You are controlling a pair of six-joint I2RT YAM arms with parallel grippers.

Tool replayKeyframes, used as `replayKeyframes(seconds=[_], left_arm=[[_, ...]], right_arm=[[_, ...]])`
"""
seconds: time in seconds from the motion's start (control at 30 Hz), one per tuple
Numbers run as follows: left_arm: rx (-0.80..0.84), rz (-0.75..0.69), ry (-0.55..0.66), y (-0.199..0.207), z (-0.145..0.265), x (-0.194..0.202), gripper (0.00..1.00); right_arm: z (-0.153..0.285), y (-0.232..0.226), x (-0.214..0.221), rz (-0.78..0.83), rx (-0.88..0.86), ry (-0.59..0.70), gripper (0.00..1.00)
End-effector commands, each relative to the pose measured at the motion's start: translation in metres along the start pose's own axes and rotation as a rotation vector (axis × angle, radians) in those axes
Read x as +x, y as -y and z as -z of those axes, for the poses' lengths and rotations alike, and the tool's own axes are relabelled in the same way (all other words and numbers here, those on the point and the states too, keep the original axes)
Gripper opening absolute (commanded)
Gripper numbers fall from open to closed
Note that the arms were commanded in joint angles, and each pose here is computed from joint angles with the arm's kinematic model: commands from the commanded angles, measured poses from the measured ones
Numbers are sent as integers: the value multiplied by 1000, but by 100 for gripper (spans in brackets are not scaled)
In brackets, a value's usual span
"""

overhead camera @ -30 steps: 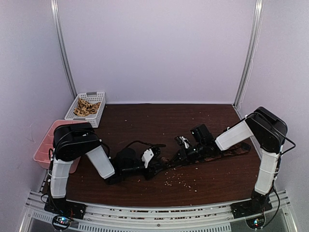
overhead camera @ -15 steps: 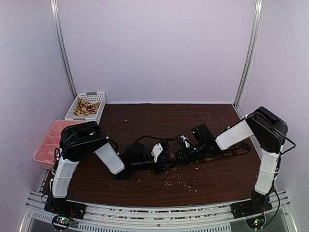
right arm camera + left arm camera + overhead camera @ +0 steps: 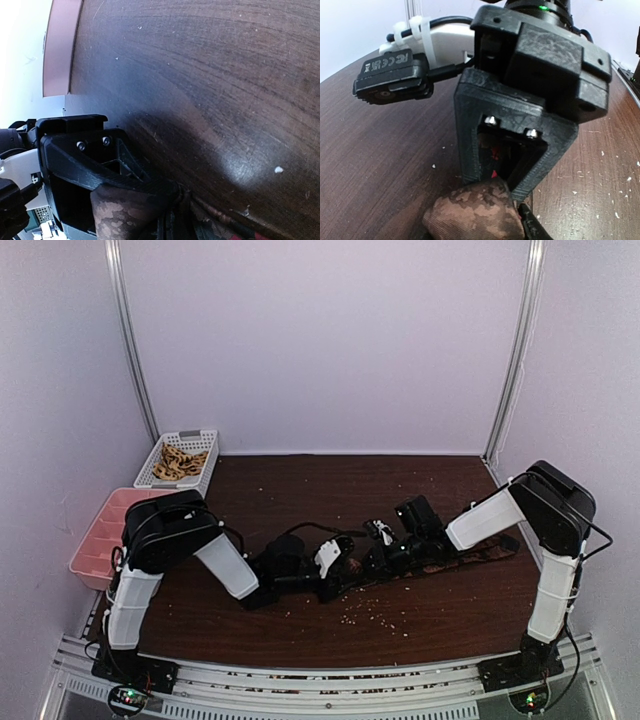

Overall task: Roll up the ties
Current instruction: Roll the tie at the center of the board.

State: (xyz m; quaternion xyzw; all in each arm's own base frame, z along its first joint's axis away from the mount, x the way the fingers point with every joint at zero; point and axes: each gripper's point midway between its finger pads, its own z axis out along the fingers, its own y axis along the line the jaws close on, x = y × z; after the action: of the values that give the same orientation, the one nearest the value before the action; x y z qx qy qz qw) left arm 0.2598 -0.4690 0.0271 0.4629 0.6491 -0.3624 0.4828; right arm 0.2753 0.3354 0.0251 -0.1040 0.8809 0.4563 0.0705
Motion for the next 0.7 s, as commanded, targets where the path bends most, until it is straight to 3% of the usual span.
replayKeyframes(seconds=[0.0, 0.2, 0.33, 0.5, 0.67], left_arm=[[-15, 37, -301, -1, 6, 70, 37], [8, 5, -428, 3, 17, 79, 28], [32, -10, -543, 6, 34, 94, 25], [76, 0, -596, 8, 47, 100, 24], [122, -17, -612, 14, 48, 101, 23]], right_arm=[[-10, 33, 36, -82, 125, -59, 0], [-3, 8, 32, -85, 30, -40, 0], [12, -8, 15, -83, -21, 5, 14], [32, -16, -1, -73, -37, 51, 37], [34, -31, -4, -40, -57, 52, 47]])
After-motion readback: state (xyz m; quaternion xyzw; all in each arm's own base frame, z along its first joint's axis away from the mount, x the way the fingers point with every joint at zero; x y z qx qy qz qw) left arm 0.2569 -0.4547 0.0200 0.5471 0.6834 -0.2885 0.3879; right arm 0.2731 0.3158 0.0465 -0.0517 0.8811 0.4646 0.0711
